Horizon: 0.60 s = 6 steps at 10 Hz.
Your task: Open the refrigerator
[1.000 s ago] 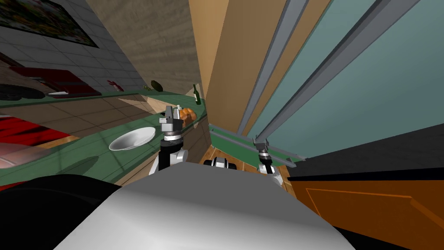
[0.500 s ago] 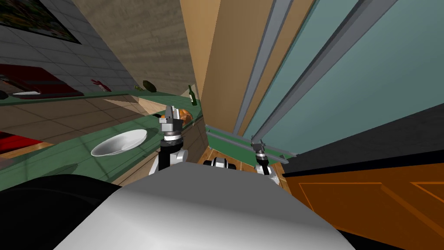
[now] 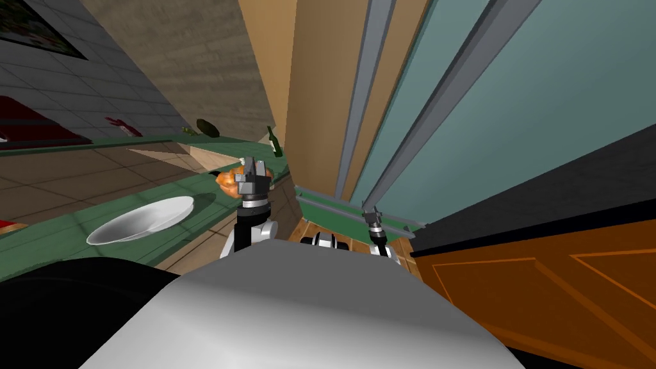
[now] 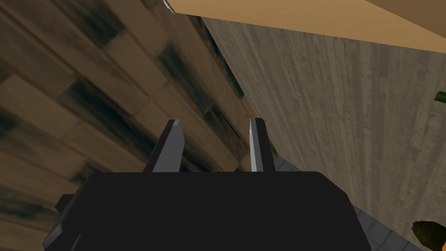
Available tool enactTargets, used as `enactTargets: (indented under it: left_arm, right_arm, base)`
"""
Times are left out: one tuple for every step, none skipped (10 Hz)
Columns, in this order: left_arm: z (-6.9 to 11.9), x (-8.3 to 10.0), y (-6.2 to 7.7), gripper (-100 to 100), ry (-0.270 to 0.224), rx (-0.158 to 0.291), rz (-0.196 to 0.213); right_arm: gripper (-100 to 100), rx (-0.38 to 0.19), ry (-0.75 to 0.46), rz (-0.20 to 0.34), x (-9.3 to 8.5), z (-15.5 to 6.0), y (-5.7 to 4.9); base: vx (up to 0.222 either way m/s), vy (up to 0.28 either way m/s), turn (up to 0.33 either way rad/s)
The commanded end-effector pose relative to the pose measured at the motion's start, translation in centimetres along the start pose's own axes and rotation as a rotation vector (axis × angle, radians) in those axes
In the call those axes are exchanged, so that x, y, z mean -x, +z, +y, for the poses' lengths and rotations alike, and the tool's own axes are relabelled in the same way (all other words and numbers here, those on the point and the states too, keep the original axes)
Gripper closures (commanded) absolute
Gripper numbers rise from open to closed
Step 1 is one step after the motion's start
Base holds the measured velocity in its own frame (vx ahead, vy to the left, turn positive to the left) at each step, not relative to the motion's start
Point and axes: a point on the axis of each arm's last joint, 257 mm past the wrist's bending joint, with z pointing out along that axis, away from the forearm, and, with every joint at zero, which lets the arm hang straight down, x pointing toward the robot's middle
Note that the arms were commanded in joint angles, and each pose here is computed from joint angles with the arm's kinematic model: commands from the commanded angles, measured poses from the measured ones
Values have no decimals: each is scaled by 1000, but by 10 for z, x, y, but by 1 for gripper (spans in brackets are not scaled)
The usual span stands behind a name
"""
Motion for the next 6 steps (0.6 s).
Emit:
enactTargets:
  left_arm:
    - [0,0,0,0,0,0,0]
    - [0,0,0,0,0,0,0]
    - [0,0,0,0,0,0,0]
    - [0,0,0,0,0,0,0]
    - [0,0,0,0,0,0,0]
    - [0,0,0,0,0,0,0]
  right_arm:
    - [100,29,16,-4,29,33,-6]
    - [100,29,16,-4,29,33,-6]
    - [100,28,22,-18,48,43,-3]
    - [100,29,22,-15,48,43,-5]
    - [100,26,28,-26,67,52,-3]
    - [100,22,32,-37,85,59,-2]
  base:
    - [48,-100,-100]
    - [29,-69,-36]
    - [28,-83,-102]
    - [26,-65,-53]
    - [38,-82,-119]
    - [51,-121,-155]
